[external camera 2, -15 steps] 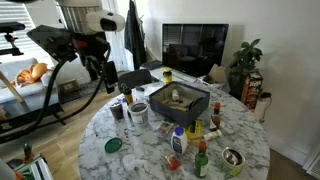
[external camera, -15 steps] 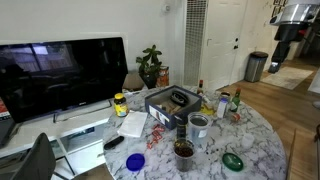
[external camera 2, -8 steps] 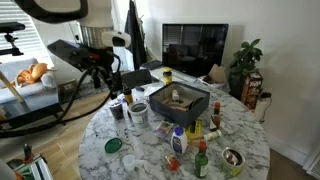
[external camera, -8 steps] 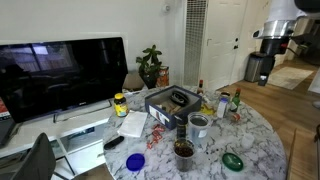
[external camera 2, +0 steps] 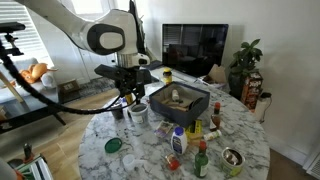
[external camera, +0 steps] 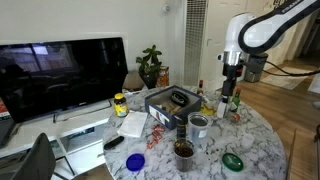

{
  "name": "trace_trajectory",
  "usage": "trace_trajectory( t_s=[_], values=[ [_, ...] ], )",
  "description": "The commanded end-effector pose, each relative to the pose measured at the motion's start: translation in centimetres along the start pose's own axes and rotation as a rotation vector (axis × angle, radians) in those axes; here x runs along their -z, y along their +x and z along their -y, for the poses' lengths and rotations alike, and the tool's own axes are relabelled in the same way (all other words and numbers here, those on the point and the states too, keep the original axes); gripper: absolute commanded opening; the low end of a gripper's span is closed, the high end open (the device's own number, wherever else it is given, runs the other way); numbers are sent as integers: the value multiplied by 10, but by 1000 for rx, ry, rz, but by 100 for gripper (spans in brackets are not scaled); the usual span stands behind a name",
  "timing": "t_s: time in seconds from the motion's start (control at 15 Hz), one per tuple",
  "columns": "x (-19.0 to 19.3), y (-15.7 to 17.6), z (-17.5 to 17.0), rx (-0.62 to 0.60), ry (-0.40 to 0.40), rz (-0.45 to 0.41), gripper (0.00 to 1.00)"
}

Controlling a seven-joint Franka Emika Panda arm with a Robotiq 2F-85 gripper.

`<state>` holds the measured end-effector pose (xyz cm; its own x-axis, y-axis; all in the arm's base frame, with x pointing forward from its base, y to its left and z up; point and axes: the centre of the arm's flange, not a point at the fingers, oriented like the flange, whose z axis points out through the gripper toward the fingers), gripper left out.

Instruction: Take the metal cup out of the jar then put the flashlight into the jar

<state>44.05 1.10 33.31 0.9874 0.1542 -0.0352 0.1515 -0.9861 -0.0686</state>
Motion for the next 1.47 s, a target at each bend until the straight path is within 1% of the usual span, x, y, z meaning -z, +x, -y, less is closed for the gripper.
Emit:
trace_trajectory(
  t_s=[0.0, 0.2, 0.33, 0.47, 0.73, 0.87, 0.93, 1.2, 1.4],
  values=[
    [-46, 79, -9, -10, -59, 3, 100],
    [-72, 109, -15, -6, -96, -20, 100],
    [-89, 121, -22, 7, -128, -4, 100],
    [-99, 129, -29, 26, -129, 14, 100],
    [-105, 132, -35, 46, -70, 21, 100],
    [-104, 132, -34, 60, -55, 22, 100],
    [-102, 129, -34, 66, -46, 53, 100],
    [-94, 120, -31, 90, -40, 125, 100],
    [-94, 116, -30, 97, -21, 146, 100]
  ],
)
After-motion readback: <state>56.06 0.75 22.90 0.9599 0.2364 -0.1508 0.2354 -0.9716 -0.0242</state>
